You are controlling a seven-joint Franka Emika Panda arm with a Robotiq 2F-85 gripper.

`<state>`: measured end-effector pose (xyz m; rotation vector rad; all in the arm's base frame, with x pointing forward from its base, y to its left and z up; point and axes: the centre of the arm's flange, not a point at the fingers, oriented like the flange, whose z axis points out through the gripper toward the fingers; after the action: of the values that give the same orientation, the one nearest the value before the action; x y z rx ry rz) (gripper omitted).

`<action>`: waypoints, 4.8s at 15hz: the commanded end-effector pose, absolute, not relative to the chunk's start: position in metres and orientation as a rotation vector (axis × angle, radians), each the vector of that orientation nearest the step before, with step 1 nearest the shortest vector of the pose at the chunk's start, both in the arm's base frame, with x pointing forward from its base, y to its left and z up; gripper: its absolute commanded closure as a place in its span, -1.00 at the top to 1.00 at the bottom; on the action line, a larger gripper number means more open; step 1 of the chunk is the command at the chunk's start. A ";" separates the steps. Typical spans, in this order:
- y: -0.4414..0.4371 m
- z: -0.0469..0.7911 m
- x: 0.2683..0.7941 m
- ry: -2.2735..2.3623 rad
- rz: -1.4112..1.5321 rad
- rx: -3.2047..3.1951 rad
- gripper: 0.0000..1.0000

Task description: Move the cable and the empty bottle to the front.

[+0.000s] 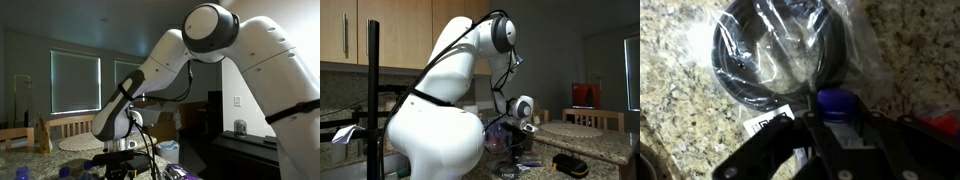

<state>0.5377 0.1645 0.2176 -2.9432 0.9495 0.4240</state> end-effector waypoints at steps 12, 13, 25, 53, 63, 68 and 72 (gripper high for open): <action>0.148 0.274 0.570 0.670 0.650 -2.757 -0.73; 0.136 0.275 0.573 0.632 0.699 -2.722 -0.73; 0.068 0.291 0.614 0.239 1.270 -2.276 -0.73; 0.086 0.266 0.662 0.510 1.850 -2.134 -0.73; 0.087 0.246 0.664 0.462 1.841 -2.108 -0.73; 0.082 0.242 0.668 0.426 1.795 -2.081 -0.73; 0.077 0.241 0.673 0.404 1.762 -2.043 -0.73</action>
<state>0.6548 0.0832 0.2397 -2.0968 0.4415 1.7799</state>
